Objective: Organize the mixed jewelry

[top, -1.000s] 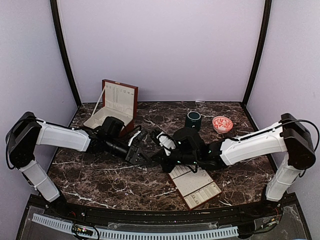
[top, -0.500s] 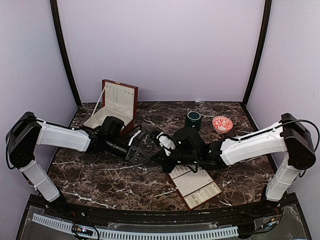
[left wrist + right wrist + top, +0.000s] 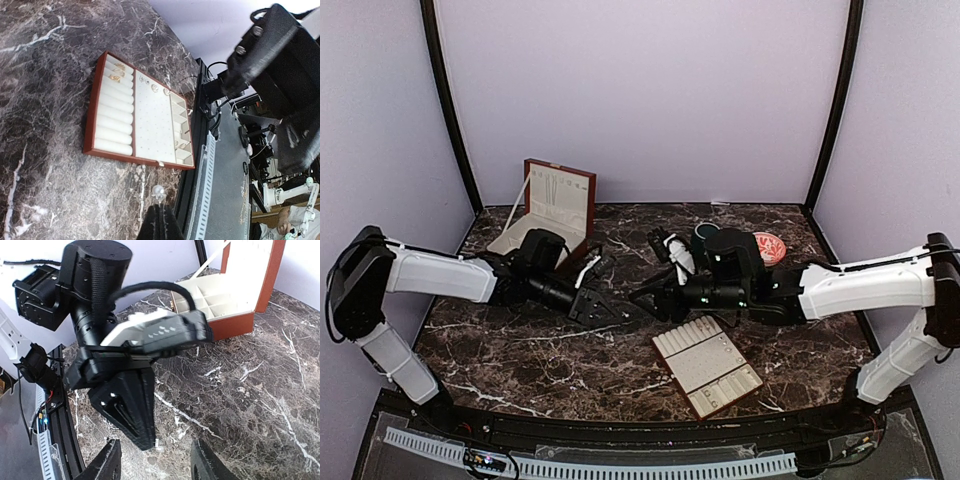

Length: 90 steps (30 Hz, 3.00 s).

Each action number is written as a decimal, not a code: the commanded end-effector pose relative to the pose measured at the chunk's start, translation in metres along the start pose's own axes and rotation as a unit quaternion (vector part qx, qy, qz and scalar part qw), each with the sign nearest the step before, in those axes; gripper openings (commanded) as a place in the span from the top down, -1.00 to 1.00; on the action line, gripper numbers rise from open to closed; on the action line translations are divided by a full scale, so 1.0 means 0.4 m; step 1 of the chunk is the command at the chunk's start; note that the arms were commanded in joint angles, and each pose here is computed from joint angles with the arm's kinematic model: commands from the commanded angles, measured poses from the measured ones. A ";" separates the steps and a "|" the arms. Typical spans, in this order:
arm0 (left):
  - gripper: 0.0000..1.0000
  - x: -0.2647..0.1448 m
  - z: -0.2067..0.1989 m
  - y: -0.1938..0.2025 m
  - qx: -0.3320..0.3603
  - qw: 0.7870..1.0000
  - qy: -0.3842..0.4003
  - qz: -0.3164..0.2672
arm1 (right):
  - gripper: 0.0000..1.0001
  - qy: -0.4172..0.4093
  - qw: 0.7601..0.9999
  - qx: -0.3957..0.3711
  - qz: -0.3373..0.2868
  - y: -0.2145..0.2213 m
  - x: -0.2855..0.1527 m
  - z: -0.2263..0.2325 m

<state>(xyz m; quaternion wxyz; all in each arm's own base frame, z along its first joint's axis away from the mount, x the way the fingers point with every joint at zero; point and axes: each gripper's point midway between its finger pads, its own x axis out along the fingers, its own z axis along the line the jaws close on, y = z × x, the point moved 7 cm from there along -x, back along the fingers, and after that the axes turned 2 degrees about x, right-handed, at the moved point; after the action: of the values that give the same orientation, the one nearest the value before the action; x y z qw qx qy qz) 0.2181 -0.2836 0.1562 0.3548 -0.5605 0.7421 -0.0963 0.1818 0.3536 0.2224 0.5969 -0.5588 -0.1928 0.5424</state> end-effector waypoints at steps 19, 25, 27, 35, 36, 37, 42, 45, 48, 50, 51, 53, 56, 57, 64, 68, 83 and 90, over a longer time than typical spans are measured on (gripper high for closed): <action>1.00 -0.101 -0.224 -0.060 0.233 0.963 0.116 -0.076 | 0.03 -0.168 0.981 0.094 -0.027 -0.103 -0.093 0.058; 1.00 -0.100 -0.225 -0.059 0.233 0.962 0.118 -0.075 | 0.14 -0.178 0.980 0.087 -0.016 -0.103 -0.071 0.068; 1.00 -0.099 -0.226 -0.058 0.233 0.962 0.120 -0.075 | 0.18 -0.183 0.979 0.084 -0.016 -0.107 -0.065 0.072; 1.00 -0.098 -0.227 -0.056 0.232 0.962 0.122 -0.074 | 0.39 -0.198 0.977 0.077 -0.008 -0.106 -0.049 0.081; 1.00 -0.098 -0.227 -0.056 0.232 0.962 0.123 -0.073 | 0.41 -0.199 0.977 0.076 -0.008 -0.105 -0.049 0.081; 1.00 -0.098 -0.227 -0.056 0.232 0.962 0.124 -0.073 | 0.43 -0.200 0.977 0.075 -0.007 -0.104 -0.048 0.082; 1.00 -0.096 -0.227 -0.055 0.230 0.962 0.127 -0.072 | 0.49 -0.213 0.975 0.070 -0.005 -0.102 -0.046 0.089; 1.00 -0.095 -0.227 -0.055 0.229 0.962 0.129 -0.071 | 0.51 -0.217 0.974 0.066 -0.003 -0.101 -0.043 0.090; 1.00 -0.095 -0.229 -0.054 0.230 0.962 0.130 -0.071 | 0.56 -0.224 0.972 0.063 0.000 -0.101 -0.039 0.095; 1.00 -0.094 -0.228 -0.053 0.229 0.962 0.130 -0.071 | 0.59 -0.226 0.972 0.061 0.001 -0.100 -0.038 0.095; 1.00 -0.094 -0.228 -0.054 0.228 0.962 0.131 -0.071 | 0.60 -0.227 0.972 0.060 0.001 -0.100 -0.039 0.097; 1.00 -0.093 -0.228 -0.053 0.228 0.962 0.132 -0.070 | 0.63 -0.228 0.972 0.059 0.000 -0.101 -0.040 0.098; 1.00 -0.093 -0.229 -0.053 0.228 0.962 0.133 -0.069 | 0.66 -0.225 0.973 0.058 -0.003 -0.103 -0.042 0.097; 1.00 -0.093 -0.229 -0.053 0.228 0.962 0.133 -0.070 | 0.68 -0.224 0.973 0.057 -0.004 -0.104 -0.042 0.097; 1.00 -0.092 -0.228 -0.051 0.226 0.962 0.133 -0.069 | 0.90 -0.219 0.974 0.056 -0.005 -0.100 -0.047 0.094; 1.00 -0.090 -0.226 -0.052 0.224 0.963 0.130 -0.069 | 1.00 -0.211 0.976 0.054 -0.005 -0.097 -0.052 0.091; -0.28 -0.105 -0.196 -0.070 0.219 0.970 0.029 -0.101 | 1.00 -0.057 0.998 0.031 0.015 -0.034 -0.112 0.018; -0.36 -0.136 -0.175 -0.099 0.208 0.968 -0.043 -0.135 | 1.00 0.017 0.997 0.050 0.054 0.060 -0.149 -0.031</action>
<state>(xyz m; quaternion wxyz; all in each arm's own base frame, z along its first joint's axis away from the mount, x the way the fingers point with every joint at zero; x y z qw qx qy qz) 0.2014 -0.2762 0.2452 0.4401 -0.5507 0.6458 -0.2930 0.1635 0.3093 0.2426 0.5979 -0.5141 -0.1769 0.5891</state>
